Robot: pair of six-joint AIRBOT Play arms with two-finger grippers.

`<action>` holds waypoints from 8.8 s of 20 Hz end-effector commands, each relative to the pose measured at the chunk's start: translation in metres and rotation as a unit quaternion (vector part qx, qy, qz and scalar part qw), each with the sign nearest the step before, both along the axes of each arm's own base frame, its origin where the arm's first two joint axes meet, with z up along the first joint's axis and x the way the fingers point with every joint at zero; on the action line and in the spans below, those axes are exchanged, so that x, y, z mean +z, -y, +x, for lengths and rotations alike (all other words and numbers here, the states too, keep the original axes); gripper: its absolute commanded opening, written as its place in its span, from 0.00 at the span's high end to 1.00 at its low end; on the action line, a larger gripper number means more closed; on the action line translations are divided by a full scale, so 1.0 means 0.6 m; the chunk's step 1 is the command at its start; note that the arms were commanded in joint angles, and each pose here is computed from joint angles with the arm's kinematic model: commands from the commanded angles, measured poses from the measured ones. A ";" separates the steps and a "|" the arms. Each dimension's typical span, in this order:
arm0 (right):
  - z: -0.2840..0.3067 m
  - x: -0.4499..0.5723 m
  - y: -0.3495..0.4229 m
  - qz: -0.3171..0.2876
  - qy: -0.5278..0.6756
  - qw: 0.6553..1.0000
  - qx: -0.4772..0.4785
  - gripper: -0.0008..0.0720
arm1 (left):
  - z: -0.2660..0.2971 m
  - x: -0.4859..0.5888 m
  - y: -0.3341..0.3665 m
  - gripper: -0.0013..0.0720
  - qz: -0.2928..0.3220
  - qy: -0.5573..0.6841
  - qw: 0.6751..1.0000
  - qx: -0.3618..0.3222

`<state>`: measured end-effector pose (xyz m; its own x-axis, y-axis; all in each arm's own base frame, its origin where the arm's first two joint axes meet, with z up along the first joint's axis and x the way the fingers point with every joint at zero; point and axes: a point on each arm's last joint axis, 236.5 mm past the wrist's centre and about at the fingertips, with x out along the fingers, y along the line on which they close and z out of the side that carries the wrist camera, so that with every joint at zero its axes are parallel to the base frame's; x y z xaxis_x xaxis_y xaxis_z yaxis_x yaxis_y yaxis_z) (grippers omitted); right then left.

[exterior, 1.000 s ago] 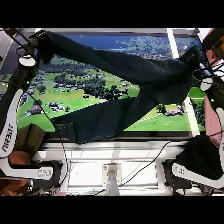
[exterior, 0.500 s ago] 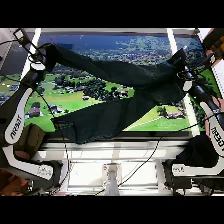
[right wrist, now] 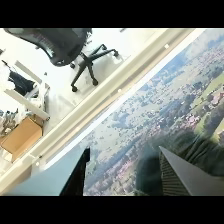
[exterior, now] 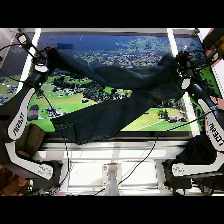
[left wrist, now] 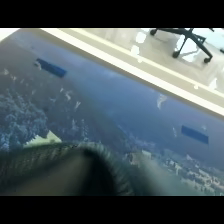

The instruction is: Fold the clothes and pants, and hang the long-sleeved shirts on hangers.

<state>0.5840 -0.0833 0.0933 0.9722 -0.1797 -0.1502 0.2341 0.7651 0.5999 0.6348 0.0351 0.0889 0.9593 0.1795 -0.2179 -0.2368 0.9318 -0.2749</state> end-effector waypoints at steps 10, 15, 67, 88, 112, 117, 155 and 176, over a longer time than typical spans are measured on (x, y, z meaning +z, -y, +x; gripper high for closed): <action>-0.105 0.025 0.106 -0.174 -0.163 0.971 0.024 0.32 | -0.114 0.179 0.095 0.04 0.073 -0.023 0.973 -0.216; -0.227 -0.124 0.200 -0.071 -0.346 0.935 0.017 0.32 | -0.212 0.258 0.111 0.04 0.045 -0.033 0.961 -0.271; -0.090 -0.364 0.158 0.158 -0.382 0.903 0.115 0.91 | -0.702 -0.187 0.198 0.04 0.159 -0.623 0.498 -0.582; -0.100 -0.372 0.167 0.133 -0.398 0.900 0.116 0.91 | -0.664 -0.314 0.204 0.36 0.205 -0.609 0.446 -0.624; -0.204 -0.126 0.185 -0.039 -0.445 0.884 0.139 0.91 | -0.446 0.099 0.084 0.96 0.312 -0.288 0.815 -0.393; -0.217 -0.030 0.187 -0.082 -0.410 0.900 0.121 0.91 | -0.418 0.258 -0.012 0.96 0.215 -0.153 0.946 -0.190; -0.299 -0.079 0.183 -0.087 -0.493 0.856 0.128 0.91 | -0.296 -0.226 -0.149 0.96 0.082 -0.485 0.850 -0.188; -0.397 -0.249 0.114 0.099 -0.567 0.814 0.077 0.91 | -0.182 -0.231 -0.168 0.38 0.090 -0.370 0.914 -0.141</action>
<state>0.3663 -0.1723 -0.0356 0.2669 -0.0103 -0.9637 0.6336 0.7553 0.1674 0.5252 0.1375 -0.0426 0.5825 0.0511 -0.8112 -0.0404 0.9986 0.0340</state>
